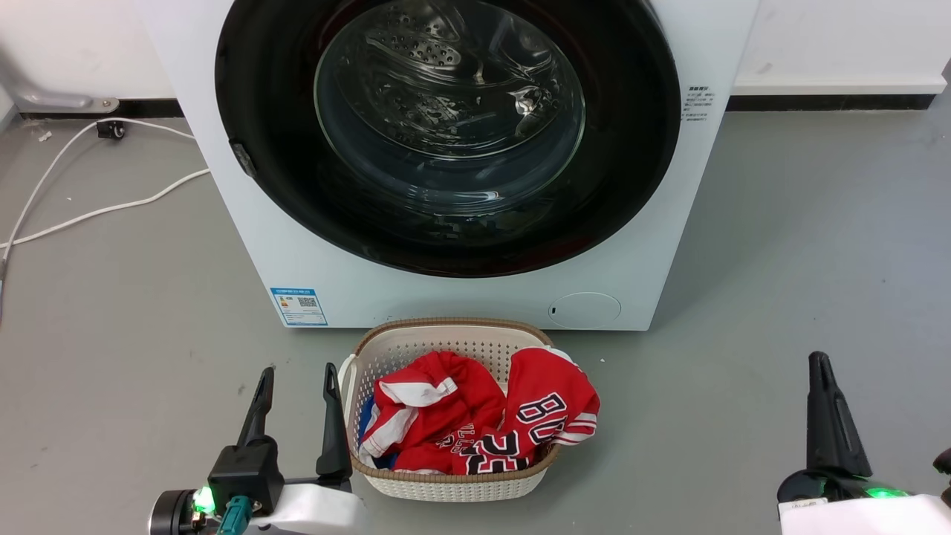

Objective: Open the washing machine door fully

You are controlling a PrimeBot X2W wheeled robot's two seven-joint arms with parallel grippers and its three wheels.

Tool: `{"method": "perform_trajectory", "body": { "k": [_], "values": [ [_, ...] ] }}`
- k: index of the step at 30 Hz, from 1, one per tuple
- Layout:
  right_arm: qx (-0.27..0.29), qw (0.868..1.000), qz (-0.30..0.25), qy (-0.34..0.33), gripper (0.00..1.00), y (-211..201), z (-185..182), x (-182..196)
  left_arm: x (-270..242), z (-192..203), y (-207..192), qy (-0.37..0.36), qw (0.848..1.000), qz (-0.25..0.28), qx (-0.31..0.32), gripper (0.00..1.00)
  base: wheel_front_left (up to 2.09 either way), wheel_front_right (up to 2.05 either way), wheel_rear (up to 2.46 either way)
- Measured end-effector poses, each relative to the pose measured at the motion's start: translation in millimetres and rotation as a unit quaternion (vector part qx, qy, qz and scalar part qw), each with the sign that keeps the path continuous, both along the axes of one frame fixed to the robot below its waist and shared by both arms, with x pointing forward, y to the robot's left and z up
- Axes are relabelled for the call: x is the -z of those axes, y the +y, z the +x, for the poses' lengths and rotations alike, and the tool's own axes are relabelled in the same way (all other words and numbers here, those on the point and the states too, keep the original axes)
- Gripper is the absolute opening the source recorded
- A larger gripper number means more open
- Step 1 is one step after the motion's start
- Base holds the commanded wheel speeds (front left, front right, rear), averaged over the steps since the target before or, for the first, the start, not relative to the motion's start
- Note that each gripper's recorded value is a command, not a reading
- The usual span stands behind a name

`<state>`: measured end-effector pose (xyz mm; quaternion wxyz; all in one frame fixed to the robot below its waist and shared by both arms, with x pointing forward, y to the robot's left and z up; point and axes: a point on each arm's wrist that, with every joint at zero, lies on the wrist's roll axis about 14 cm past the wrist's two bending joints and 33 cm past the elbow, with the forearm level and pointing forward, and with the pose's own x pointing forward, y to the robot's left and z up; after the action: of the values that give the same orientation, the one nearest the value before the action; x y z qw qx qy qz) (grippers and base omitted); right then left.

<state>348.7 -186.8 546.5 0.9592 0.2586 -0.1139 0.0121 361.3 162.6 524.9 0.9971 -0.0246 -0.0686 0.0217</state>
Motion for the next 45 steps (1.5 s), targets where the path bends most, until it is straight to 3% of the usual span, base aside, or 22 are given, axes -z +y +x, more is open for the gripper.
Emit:
{"method": "perform_trajectory", "body": {
  "k": [3,8,13,15,21,23,25,45],
  "values": [
    [-0.010,0.994,0.110,0.005,0.00,3.0,0.5,4.8,0.0,-0.1,-0.2,0.000,1.000,0.000,0.000,1.00,0.00,0.00,0.00],
    [-0.011,0.964,0.264,0.015,0.00,2.2,1.8,14.1,0.3,-0.1,-0.6,0.000,1.000,-0.001,0.001,1.00,0.00,0.00,0.00],
    [-0.010,0.923,0.385,0.015,0.00,0.1,3.4,17.9,1.2,-0.1,-0.7,0.002,1.000,-0.002,0.001,1.00,0.00,0.00,0.00],
    [-0.013,0.900,0.435,0.013,0.00,1.0,4.1,17.7,1.9,0.1,-0.3,0.003,1.000,-0.003,0.001,1.00,0.00,0.00,0.00],
    [-0.044,0.840,0.541,0.022,0.00,-1.6,2.5,17.4,3.7,1.5,0.0,0.006,1.000,-0.004,0.000,1.00,0.00,0.00,0.00],
    [-0.048,0.826,0.561,0.021,0.00,-7.8,0.3,17.9,4.2,1.8,0.1,0.007,1.000,-0.005,0.000,1.00,0.00,0.00,0.00],
    [-0.051,0.822,0.567,0.025,0.00,-12.7,-1.7,20.1,4.8,1.9,0.6,0.007,1.000,-0.005,-0.001,1.00,0.00,0.00,0.00],
    [-0.064,0.830,0.552,0.048,0.00,-14.9,14.1,28.9,10.3,9.9,1.3,0.015,1.000,-0.001,-0.002,1.00,0.00,0.00,0.00]
  ]
}}
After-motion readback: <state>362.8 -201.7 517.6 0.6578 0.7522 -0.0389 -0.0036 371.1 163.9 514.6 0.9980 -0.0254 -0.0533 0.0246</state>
